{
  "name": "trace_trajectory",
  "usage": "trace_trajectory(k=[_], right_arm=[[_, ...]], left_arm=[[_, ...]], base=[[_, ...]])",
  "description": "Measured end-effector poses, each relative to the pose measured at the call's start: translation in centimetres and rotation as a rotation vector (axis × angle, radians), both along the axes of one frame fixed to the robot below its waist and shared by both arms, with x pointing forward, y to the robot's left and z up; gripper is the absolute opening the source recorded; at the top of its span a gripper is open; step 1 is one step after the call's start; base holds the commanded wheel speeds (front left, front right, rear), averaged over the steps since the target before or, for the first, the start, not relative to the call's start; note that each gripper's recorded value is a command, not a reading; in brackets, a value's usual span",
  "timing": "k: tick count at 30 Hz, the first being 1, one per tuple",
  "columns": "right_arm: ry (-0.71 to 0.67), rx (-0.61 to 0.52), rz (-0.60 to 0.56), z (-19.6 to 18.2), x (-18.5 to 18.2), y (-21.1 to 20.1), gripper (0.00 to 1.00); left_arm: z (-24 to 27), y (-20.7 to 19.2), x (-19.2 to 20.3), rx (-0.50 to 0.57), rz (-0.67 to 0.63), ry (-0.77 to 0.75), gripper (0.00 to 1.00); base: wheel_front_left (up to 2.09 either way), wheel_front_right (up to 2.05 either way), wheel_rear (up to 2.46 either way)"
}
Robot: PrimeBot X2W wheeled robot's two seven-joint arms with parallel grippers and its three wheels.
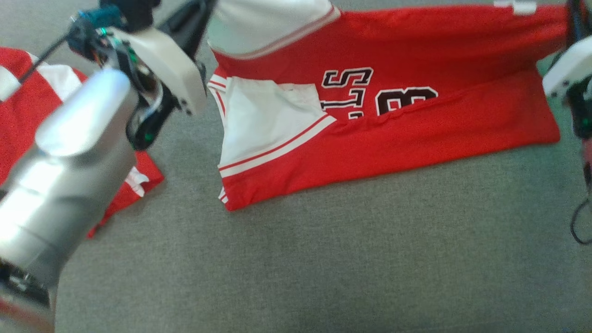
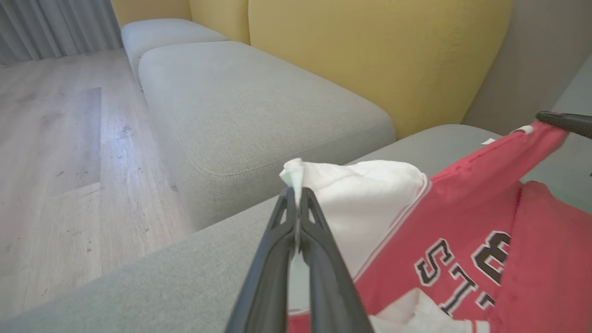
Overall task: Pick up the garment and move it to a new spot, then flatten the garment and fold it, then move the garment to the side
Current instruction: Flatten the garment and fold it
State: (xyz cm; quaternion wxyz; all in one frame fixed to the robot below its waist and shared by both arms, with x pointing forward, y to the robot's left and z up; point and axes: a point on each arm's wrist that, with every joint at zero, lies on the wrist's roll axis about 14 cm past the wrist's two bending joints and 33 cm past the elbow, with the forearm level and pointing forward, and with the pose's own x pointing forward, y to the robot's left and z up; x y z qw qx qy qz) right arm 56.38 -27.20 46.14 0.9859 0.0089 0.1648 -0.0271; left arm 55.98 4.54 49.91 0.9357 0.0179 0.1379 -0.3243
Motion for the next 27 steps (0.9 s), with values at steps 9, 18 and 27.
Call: trace_trajectory(k=[9, 18, 27], right_arm=[[0.146, -0.008, 0.023, -1.3, -4.6, -1.1, 0.0], [0.334, -0.066, 0.048, -3.9, -8.9, -2.9, 0.0], [0.457, -0.115, 0.089, -5.0, -11.2, -3.2, 0.0]], left_arm=[[-0.9, -0.2, -7.6, 0.031, -0.122, 0.155, 0.0], [-3.1, -0.5, -14.4, 0.068, -0.239, 0.306, 0.0], [-3.3, -0.7, -16.7, 0.102, -0.277, 0.368, 0.0]], base=[[0.0, 0.0, 0.0], [0.0, 0.0, 0.0], [0.0, 0.0, 0.0]])
